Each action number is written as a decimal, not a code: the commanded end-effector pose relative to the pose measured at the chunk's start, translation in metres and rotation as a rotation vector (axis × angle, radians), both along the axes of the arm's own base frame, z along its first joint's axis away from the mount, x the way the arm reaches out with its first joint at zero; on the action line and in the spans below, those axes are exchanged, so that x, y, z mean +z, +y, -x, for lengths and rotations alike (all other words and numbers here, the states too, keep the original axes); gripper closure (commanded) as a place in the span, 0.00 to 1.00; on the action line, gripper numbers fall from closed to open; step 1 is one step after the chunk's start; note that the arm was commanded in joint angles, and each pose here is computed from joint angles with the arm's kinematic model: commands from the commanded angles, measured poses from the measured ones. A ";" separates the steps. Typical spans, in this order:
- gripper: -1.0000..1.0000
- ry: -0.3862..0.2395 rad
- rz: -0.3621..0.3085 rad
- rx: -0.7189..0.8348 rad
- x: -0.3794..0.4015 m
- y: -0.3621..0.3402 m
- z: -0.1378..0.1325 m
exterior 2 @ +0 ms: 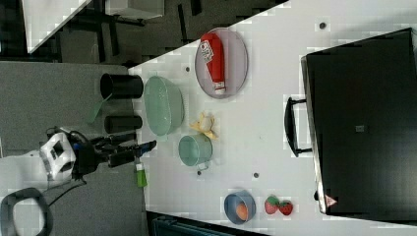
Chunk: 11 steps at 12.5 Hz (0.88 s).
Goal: Pick Banana and place it in mug.
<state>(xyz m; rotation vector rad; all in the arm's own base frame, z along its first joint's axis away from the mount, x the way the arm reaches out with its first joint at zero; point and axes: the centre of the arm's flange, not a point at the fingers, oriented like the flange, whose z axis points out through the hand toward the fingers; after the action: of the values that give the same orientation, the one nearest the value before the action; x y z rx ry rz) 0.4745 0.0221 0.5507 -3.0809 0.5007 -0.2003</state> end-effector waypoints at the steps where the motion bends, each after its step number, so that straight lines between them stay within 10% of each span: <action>1: 0.00 0.025 -0.045 -0.190 0.017 -0.061 -0.003; 4: 0.00 0.072 -0.068 -0.463 0.037 -0.081 0.003; 11: 0.00 0.118 -0.036 -0.490 0.044 -0.077 0.008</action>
<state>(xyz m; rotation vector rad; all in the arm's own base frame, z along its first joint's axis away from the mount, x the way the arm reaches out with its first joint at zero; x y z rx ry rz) 0.4701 -0.0674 0.5997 -2.8835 1.2035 -0.0531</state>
